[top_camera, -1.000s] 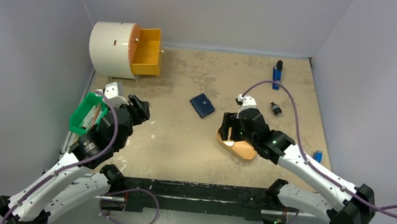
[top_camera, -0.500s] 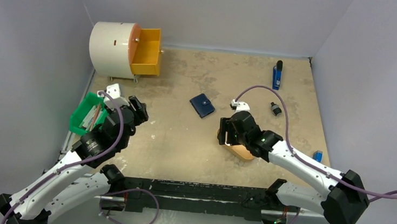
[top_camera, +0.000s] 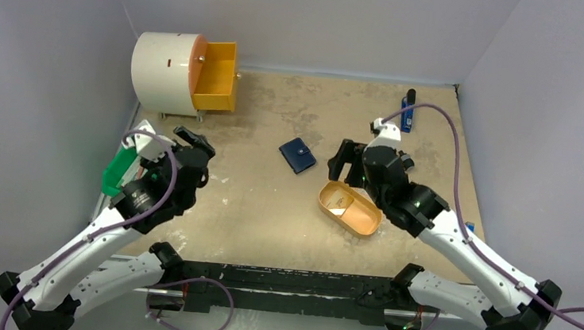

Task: Put the credit cards into the card holder
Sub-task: Reset both arms

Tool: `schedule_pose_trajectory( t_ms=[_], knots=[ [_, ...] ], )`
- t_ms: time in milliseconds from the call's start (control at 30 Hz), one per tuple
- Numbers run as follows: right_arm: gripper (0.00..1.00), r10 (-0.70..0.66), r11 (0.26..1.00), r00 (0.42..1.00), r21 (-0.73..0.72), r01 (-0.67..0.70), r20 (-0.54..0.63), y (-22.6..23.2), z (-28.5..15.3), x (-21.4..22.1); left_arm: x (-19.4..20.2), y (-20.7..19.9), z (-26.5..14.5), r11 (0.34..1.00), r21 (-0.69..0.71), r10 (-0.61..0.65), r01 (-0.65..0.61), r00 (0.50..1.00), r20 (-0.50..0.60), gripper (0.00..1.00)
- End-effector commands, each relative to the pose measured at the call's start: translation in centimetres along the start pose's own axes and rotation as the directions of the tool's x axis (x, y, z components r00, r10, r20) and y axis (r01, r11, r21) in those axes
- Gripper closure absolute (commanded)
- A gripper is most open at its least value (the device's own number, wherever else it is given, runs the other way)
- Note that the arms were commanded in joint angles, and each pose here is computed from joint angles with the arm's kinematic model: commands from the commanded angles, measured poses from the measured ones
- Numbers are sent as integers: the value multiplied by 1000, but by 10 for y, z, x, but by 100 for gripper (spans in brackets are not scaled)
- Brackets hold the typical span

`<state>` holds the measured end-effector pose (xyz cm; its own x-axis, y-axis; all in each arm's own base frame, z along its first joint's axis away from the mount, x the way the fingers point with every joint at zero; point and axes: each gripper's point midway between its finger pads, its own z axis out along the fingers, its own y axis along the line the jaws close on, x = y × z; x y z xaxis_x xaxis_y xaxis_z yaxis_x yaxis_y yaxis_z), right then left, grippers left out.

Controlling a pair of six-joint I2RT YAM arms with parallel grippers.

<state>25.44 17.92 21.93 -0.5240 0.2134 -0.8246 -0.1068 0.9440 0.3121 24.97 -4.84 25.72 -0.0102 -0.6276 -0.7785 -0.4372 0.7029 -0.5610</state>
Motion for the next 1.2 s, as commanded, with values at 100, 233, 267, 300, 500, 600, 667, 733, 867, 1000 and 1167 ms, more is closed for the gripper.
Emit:
schedule_pose_trajectory(
  t_ms=[100, 233, 267, 300, 500, 600, 667, 733, 867, 1000, 1167],
  knots=[
    [4, -25, 1000, 984, 9, 24, 176, 30, -27, -102, -35, -72, -4, 976, -1, 215, -216, 975, -59, 24],
    [2, -85, 993, 915, -36, 108, 394, 47, -61, -176, -49, -124, -3, 909, 112, 410, -402, 909, -68, 23],
    [1, -98, 991, 889, -42, 130, 448, 51, -73, -195, -57, -134, -6, 894, 145, 435, -424, 899, -49, 23],
    [1, -114, 988, 858, -29, 149, 500, 51, -86, -214, -66, -143, -9, 880, 170, 454, -443, 891, -26, 22],
    [1, -173, 985, 726, 102, 141, 665, 35, -140, -282, -124, -180, -43, 838, 368, 384, -404, 914, 129, 21],
    [1, -216, 963, 703, 267, 39, 677, 6, -150, -296, -147, -188, -61, 813, 445, 322, -376, 926, 194, 21],
    [1, -229, 935, 693, 353, -38, 684, -11, -158, -303, -162, -186, -66, 824, 445, 276, -352, 934, 227, 21],
    [1, -202, 939, 681, 338, -71, 704, -16, -167, -304, -173, -184, -68, 842, 431, 237, -325, 940, 246, 21],
    [1, -98, 991, 648, 137, -9, 755, 1, -182, -300, -180, -178, -67, 870, 407, 187, -277, 951, 248, 21],
    [1, -17, 998, 630, -30, 63, 776, 13, -204, -290, -166, -173, -62, 870, 406, 197, -280, 952, 235, 21],
    [1, 17, 992, 665, -94, 79, 747, 7, -212, -268, -145, -169, -50, 874, 382, 231, -299, 949, 214, 21]
  ],
)
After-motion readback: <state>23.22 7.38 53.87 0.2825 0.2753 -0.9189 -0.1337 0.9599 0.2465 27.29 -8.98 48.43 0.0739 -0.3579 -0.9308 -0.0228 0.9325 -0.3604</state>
